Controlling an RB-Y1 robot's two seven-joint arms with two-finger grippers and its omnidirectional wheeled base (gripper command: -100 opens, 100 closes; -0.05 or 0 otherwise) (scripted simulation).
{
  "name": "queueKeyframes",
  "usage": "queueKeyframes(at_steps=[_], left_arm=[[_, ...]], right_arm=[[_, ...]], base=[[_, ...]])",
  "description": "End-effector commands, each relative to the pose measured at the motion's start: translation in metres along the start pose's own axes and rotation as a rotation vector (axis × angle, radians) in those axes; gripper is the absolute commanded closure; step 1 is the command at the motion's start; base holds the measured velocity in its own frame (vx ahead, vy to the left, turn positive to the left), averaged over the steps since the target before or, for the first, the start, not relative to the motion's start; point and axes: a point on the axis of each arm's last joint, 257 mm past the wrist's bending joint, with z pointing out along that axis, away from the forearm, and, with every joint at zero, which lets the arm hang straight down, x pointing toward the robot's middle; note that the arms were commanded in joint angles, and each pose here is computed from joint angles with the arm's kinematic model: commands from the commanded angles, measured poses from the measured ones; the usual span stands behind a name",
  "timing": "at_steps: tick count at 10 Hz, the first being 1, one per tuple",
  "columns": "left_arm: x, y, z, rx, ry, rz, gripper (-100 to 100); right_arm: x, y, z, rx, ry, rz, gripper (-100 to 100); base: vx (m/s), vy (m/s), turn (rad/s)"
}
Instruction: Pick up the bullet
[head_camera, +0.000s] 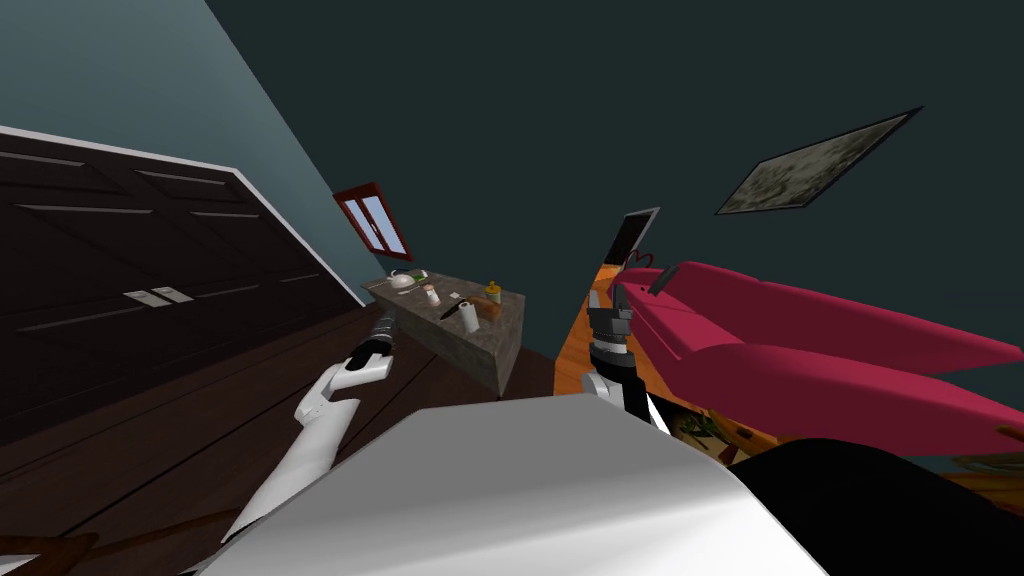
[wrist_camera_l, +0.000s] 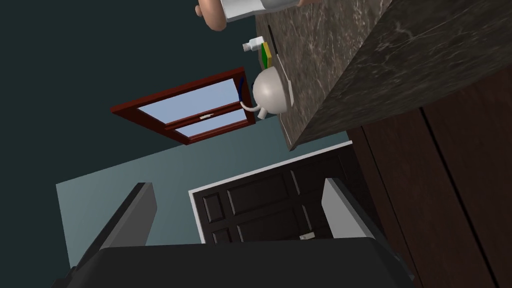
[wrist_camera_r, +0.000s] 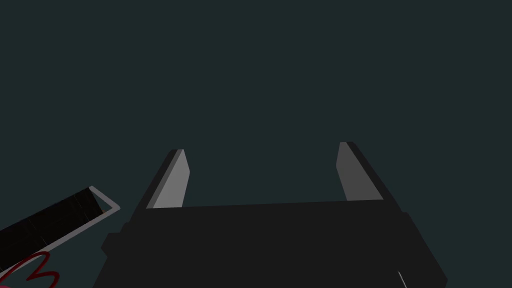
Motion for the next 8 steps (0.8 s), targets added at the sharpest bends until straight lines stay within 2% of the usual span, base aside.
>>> queueKeyframes(at_steps=[1,2,4,5,6,7,8], left_arm=[[-0.018,0.015,0.003,-0.056,-0.031,-0.005,-100],[-0.046,0.019,0.01,-0.085,-0.08,-0.018,-100],[-0.048,0.031,0.009,-0.127,-0.088,-0.019,-100],[-0.076,0.037,0.014,-0.166,-0.14,-0.039,-100],[-0.078,0.047,0.012,-0.196,-0.146,-0.041,-100],[-0.104,0.051,0.015,-0.23,-0.197,-0.067,-100],[-0.106,0.062,0.013,-0.263,-0.203,-0.069,-100]], right_arm=[[0.0,0.0,0.0,0.0,0.0,0.0,0],[0.0,0.0,0.0,0.0,0.0,0.0,0],[0.0,0.0,0.0,0.0,0.0,0.0,0],[0.0,0.0,0.0,0.0,0.0,0.0,0],[0.0,0.0,0.0,0.0,0.0,0.0,0],[0.0,0.0,0.0,0.0,0.0,0.0,0],[0.0,0.0,0.0,0.0,0.0,0.0,0]], base=[[-0.006,-0.105,-0.046],[0.003,-0.168,-0.071],[0.002,-0.097,-0.015],[0.012,-0.092,-0.105],[0.01,-0.103,-0.054],[0.001,-0.138,-0.08],[0.015,-0.118,-0.042]])
